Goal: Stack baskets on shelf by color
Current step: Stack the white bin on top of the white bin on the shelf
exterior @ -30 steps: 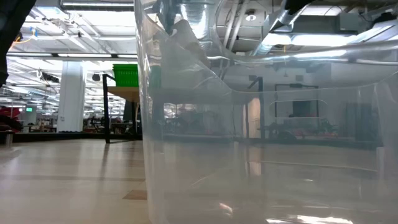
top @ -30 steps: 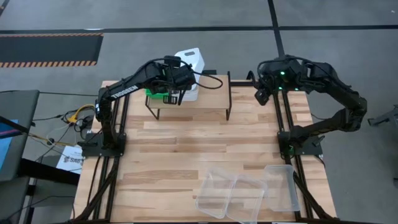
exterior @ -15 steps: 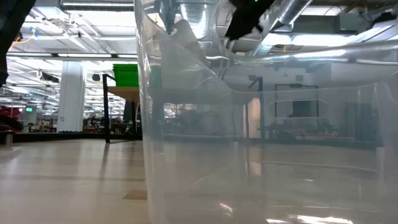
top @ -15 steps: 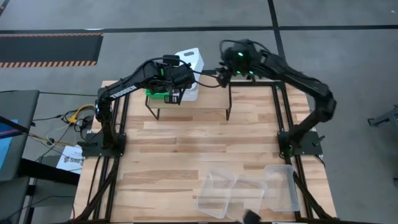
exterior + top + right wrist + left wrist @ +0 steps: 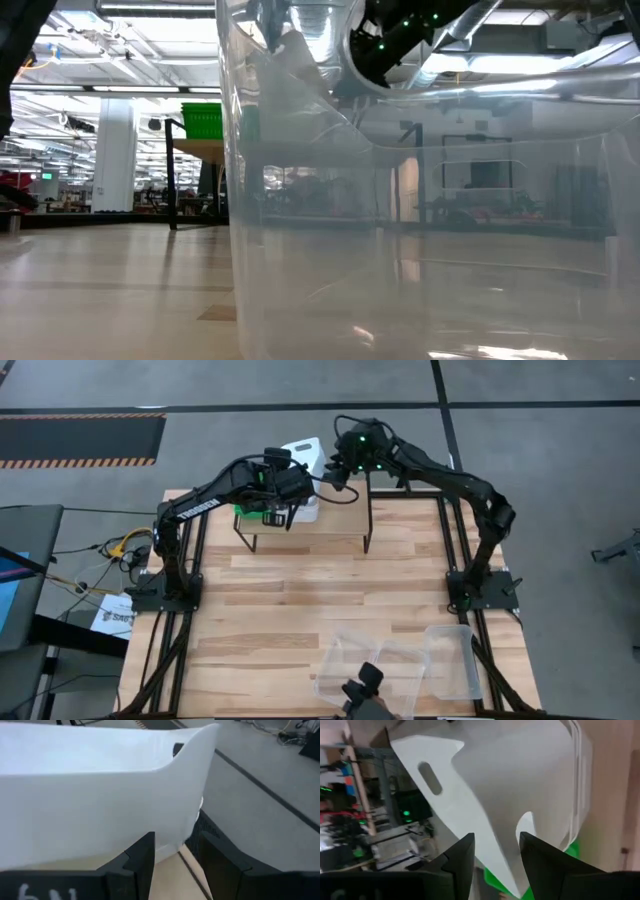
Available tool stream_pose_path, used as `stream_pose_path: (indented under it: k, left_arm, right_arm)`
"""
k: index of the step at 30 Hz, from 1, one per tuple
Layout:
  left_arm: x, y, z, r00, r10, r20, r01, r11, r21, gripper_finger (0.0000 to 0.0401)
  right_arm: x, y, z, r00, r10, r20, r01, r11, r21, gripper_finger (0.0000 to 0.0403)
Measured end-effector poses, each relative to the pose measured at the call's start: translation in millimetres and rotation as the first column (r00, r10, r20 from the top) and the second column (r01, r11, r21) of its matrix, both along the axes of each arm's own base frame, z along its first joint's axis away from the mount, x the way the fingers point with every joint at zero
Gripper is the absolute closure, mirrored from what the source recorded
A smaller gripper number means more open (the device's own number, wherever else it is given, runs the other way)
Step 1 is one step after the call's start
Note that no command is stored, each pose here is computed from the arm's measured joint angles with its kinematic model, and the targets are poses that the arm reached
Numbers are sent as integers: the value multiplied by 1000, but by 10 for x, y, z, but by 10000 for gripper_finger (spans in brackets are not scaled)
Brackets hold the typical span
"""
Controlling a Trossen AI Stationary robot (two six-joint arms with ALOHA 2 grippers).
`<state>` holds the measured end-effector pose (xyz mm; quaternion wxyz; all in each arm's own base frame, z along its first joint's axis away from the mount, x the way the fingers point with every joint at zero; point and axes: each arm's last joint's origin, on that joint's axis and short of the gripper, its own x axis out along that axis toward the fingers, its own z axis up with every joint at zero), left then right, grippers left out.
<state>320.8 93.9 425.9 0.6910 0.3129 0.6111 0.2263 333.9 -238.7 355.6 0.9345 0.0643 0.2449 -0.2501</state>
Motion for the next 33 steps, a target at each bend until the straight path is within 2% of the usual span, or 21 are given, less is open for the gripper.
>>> stream_pose_path:
  k: [8, 21, 28, 33]
  left_arm:
    - [82, -68, 37, 997, -83, -4, 83, 995, 62, 254]
    - [73, 50, 4, 993, -101, 59, 106, 991, -81, 254]
    - [97, 46, 25, 993, -102, 60, 103, 994, -24, 254]
    - [77, 37, 12, 992, -125, 15, 125, 992, -31, 254]
  right_arm:
    - [71, -60, -108, 1000, 16, -3, -16, 1000, 9, 228]
    - [54, -77, -96, 1000, 13, 1, -13, 1000, 3, 228]
    - [60, -64, -98, 999, 39, 7, -39, 999, 17, 228]
    - [51, -25, -59, 999, 50, 7, -50, 999, 6, 228]
